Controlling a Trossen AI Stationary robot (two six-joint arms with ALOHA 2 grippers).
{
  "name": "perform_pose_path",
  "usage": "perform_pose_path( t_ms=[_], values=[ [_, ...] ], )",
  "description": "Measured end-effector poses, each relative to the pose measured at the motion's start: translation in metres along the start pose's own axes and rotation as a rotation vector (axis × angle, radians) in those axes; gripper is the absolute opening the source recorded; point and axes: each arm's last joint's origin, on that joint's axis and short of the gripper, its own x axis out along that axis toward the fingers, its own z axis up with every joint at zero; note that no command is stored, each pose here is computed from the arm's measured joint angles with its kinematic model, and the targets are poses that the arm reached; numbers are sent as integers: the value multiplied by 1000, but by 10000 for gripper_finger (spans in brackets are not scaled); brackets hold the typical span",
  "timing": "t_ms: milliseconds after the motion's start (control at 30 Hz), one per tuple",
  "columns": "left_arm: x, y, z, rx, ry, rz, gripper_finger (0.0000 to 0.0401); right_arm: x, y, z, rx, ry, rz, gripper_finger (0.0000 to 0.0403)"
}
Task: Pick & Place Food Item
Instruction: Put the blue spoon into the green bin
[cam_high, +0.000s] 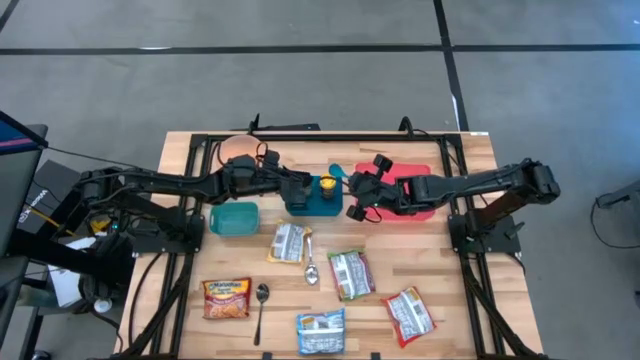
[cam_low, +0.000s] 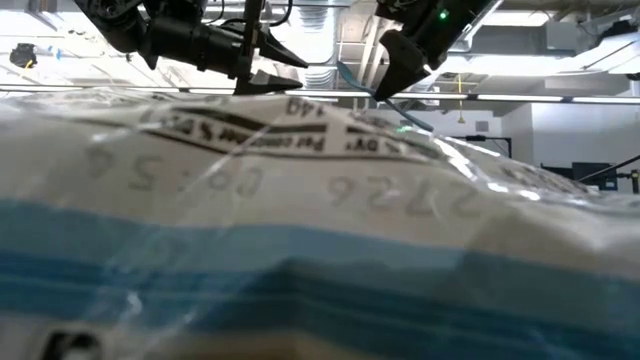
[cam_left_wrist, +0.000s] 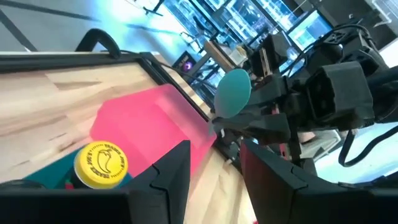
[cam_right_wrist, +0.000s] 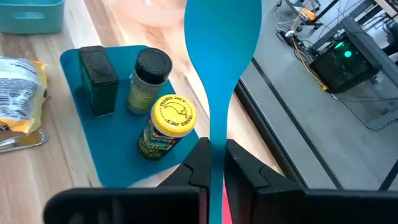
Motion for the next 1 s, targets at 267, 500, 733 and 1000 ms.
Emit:
perform_pose_path(
  t_ms=[267,500,733,1000],
  values=[
    [11,1,-6,5,-9,-29,135,17,16,-1,-11,20,36,16],
    [23,12,-17,5,68,-19,135,28,26,1,-55,106,-17,16],
    [23,11,-18,6,68,-25,135,37,35,9,-75,123,-17,16],
    [23,14,-19,7,65,19,135,32,44,22,-83,93,6,16]
  ],
)
